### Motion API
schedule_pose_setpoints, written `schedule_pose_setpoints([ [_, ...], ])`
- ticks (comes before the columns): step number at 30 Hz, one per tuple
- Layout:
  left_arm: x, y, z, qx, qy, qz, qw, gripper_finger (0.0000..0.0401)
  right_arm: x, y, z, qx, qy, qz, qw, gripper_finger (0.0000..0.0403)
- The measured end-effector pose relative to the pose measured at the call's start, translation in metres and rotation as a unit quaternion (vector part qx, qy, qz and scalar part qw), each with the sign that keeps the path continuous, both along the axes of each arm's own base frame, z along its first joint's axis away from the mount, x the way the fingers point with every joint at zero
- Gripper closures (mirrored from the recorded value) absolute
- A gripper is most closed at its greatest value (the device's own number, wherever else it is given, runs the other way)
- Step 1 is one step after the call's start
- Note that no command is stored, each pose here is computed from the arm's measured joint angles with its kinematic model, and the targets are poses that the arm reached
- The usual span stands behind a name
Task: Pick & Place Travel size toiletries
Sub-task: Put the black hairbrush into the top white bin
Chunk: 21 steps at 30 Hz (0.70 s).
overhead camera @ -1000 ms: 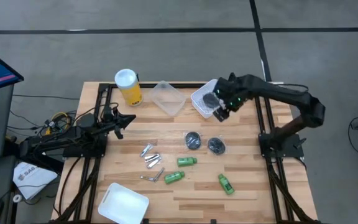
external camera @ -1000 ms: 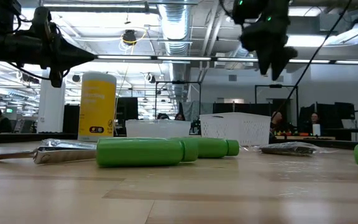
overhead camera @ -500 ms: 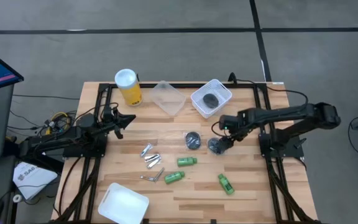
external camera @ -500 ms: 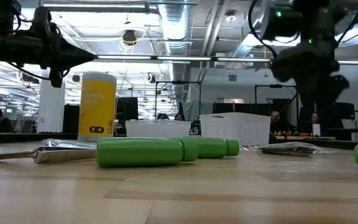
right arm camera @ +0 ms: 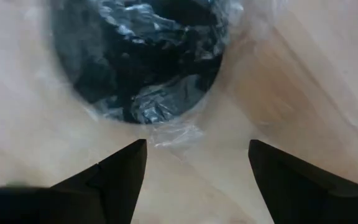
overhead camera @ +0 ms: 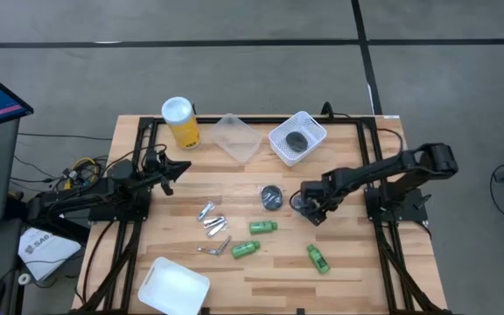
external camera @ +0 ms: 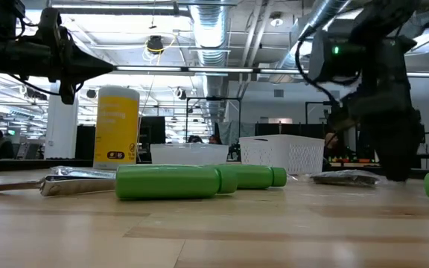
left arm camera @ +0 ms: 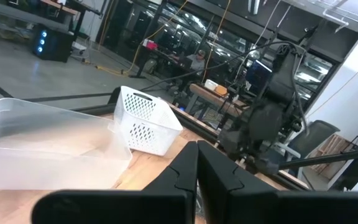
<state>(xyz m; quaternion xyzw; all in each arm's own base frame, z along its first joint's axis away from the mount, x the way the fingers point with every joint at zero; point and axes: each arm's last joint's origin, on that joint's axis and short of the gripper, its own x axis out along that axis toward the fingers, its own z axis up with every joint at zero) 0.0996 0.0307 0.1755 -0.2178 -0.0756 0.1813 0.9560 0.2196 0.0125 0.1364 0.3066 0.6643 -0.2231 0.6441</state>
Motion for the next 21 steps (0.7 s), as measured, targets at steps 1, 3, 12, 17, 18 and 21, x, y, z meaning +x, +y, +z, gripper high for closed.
schedule_pose_setpoints([
  [1,0.0,0.0,0.0,0.0,-0.001,0.0,1.0,0.04,0.001,0.001,-0.002,-0.003,0.006,0.002,1.0,0.0128],
  [3,0.0,0.0,0.0,0.0,-0.002,0.0,1.0,0.04,0.003,0.001,-0.008,-0.004,0.019,0.013,1.0,0.0135],
  [12,0.0,0.0,0.001,0.001,-0.005,0.0,1.0,0.04,0.001,-0.005,-0.01,-0.009,0.03,0.026,0.999,0.0308],
  [17,0.0,0.0,0.001,0.001,-0.006,0.0,1.0,0.04,0.001,-0.009,-0.007,-0.003,0.014,0.037,0.999,0.0394],
  [18,0.0,0.0,0.001,0.001,-0.006,0.0,1.0,0.04,0.001,-0.01,-0.007,0.0,0.014,0.035,0.999,0.0395],
  [21,0.0,0.0,0.001,0.002,-0.006,0.0,1.0,0.04,0.001,-0.012,-0.007,0.017,0.014,0.029,0.999,0.04],
])
